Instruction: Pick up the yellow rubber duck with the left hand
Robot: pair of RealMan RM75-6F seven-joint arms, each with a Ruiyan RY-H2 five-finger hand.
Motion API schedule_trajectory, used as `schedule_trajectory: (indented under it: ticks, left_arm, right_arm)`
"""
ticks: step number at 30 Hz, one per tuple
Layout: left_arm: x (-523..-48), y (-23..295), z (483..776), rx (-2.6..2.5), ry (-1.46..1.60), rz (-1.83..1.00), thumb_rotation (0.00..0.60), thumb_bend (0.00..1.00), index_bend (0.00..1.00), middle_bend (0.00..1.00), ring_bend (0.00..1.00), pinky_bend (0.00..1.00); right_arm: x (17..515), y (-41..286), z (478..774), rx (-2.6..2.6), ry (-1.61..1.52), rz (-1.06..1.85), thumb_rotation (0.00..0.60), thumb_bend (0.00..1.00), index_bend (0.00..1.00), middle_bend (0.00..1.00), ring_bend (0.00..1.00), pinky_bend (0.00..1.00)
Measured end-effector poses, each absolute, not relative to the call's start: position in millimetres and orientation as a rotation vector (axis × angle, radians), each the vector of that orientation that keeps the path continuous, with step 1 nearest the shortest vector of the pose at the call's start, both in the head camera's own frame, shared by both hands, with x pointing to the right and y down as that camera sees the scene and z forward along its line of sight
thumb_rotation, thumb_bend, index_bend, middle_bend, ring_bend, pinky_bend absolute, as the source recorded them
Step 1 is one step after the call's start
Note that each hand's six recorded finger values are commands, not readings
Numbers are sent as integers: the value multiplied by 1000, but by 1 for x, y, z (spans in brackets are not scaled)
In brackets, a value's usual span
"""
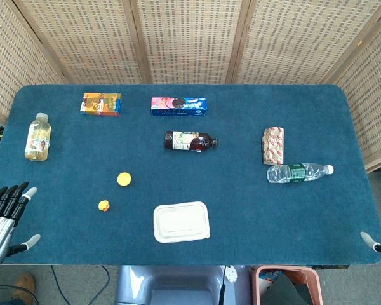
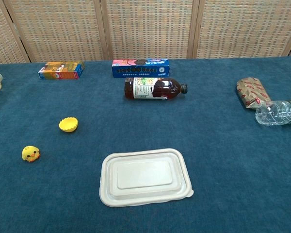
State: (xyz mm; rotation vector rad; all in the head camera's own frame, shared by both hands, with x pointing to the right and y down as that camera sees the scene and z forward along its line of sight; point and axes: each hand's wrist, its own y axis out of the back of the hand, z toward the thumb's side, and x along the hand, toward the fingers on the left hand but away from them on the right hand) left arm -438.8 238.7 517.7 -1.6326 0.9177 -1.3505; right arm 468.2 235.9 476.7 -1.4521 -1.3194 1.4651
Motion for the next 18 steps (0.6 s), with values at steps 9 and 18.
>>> schedule_trajectory:
  ticks: [9, 18]
  left_arm:
    - [-436, 240, 524, -1665, 896, -1358, 600, 0, 0, 0, 0, 0]
    - [-433, 231, 556, -1753, 835, -1425, 600, 15, 153, 0, 0, 0]
  right_arm:
    - [468, 236, 479, -1465, -1318, 1473, 600, 0, 0, 0, 0, 0]
    - [465, 235, 479, -1480, -1314, 1469, 600, 0, 0, 0, 0, 0]
